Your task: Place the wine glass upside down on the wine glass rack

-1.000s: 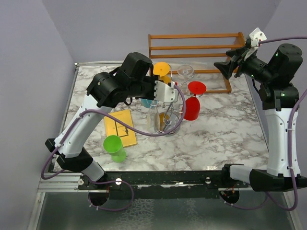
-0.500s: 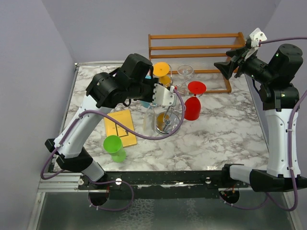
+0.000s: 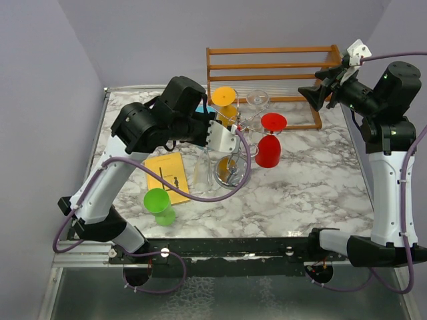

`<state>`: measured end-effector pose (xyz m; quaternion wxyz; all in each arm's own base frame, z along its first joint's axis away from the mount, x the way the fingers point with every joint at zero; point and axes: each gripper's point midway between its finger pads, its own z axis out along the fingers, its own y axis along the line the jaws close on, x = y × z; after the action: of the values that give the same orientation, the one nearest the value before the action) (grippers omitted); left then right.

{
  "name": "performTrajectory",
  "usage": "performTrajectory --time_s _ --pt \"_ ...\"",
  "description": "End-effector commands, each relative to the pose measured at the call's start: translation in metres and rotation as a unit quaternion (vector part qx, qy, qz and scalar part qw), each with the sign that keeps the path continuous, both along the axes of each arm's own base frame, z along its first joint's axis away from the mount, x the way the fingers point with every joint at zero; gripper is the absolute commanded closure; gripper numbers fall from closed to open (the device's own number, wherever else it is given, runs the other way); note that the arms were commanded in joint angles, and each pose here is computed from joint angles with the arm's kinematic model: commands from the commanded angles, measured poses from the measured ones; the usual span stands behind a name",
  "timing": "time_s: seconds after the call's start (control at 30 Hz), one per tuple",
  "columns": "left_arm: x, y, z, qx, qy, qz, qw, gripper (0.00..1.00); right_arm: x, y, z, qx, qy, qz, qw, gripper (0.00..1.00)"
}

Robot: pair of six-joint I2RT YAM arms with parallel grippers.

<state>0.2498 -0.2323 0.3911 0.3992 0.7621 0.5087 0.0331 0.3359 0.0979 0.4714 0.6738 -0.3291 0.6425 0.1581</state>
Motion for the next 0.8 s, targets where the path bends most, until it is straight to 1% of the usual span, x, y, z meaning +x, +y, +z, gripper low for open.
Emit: performTrajectory --time_s 0.0,0.27,0.37,0.6,0.77 --pt "-0.016 0.005 0.017 -0.02 -0.008 -0.025 0.999 1.0 -0.007 -0.001 0.003 -0.004 -0.01 0.001 1.0 0.37" --pt "-0.029 -0.005 0.025 -0.048 -0.001 -0.065 0.997 1.0 -0.009 -0.001 0.004 -0.003 -0.011 0.002 1.0 0.37" --pt "-0.029 -0.013 0.026 -0.063 0.004 -0.071 0.995 1.0 -0.01 -0.001 0.005 -0.003 -0.013 0.002 1.0 0.37" --pt "-0.025 -0.025 0.023 -0.077 0.01 -0.079 0.994 1.0 -0.012 -0.002 0.004 -0.004 -0.013 0.002 1.0 0.37" --pt "-0.022 -0.032 0.012 -0.073 0.024 -0.08 0.994 1.0 -0.012 -0.002 0.004 -0.003 -0.012 0.002 1.0 0.37"
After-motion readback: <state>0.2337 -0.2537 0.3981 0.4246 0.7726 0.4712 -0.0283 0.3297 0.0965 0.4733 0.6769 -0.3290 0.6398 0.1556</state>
